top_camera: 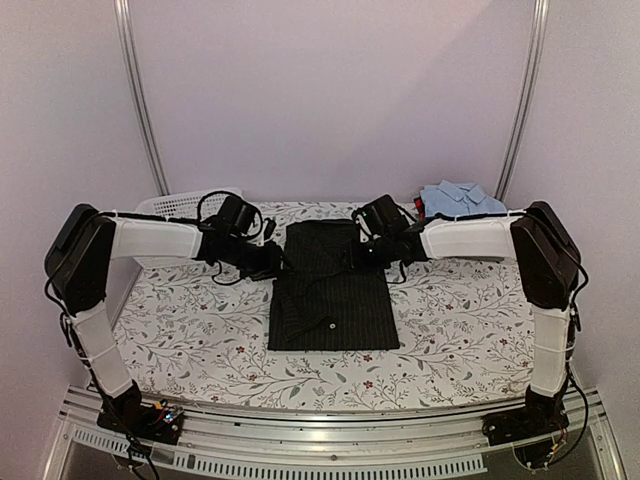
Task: Fold and stack the long sleeve shirts
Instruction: Fold the rectangle-folded shirt at the center of the board, then smooth out the 2/3-rectangle-folded shirt at the center of the board.
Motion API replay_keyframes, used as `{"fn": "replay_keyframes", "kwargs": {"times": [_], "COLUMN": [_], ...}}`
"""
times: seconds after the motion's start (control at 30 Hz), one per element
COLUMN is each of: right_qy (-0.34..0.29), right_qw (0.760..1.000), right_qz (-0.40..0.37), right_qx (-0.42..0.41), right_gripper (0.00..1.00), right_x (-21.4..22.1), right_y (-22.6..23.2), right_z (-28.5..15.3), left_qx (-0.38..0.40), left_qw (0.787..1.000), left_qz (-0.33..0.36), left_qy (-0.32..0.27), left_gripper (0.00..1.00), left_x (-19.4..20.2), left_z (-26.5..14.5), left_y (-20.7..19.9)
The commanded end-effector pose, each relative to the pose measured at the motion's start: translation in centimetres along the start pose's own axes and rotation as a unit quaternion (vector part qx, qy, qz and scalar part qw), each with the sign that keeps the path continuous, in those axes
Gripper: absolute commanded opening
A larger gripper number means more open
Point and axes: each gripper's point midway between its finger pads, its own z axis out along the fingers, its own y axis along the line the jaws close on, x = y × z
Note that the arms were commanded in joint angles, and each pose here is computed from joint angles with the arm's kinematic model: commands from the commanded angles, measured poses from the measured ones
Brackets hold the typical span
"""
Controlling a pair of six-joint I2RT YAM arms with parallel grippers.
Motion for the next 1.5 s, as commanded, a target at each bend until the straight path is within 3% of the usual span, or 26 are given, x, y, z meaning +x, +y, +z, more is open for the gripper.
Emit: {"fn": "replay_keyframes", "kwargs": {"times": [0.0,0.17,0.33,0.57,0.7,1.1,1.3,1.47], "right_qy": [0.012,0.007,0.012,0.048,0.055,0.089,0.096,0.068], "right_qw": [0.999,0.999,0.998,0.992,0.99,0.992,0.992,0.993], "right_qz": [-0.032,-0.036,-0.046,-0.067,-0.069,-0.03,-0.033,-0.045], "right_qx": [0.005,-0.003,-0.036,-0.1,-0.109,-0.079,-0.081,-0.09], "right_gripper": [0.5,0.52,0.4,0.26,0.23,0.24,0.3,0.35], "right_x": [-0.5,-0.3,1.4,3.7,3.4,2.3,2.2,-0.1], "right_y": [0.7,1.4,4.1,9.1,10.0,5.4,5.4,6.6], "right_z": [-0.1,-2.8,-4.5,-2.5,-0.4,7.5,8.2,6.1], "left_qx": [0.002,-0.005,-0.029,-0.022,-0.021,-0.012,0.001,-0.009], "left_qw": [1.0,1.0,0.999,0.998,0.998,0.997,0.996,0.995], "left_qz": [0.008,0.002,-0.011,-0.01,-0.01,0.008,0.027,0.035], "left_qy": [-0.003,0.013,0.028,0.049,0.059,0.074,0.09,0.098], "left_gripper": [0.4,0.31,0.17,0.12,0.1,0.1,0.19,0.27], "left_x": [0.8,4.0,6.7,8.8,9.6,11.0,12.4,13.4], "left_z": [-2.3,-3.5,-3.6,-2.5,-2.0,-3.0,-2.8,-2.8], "left_y": [-0.4,0.2,1.6,1.1,1.1,0.1,-1.5,-1.6]}}
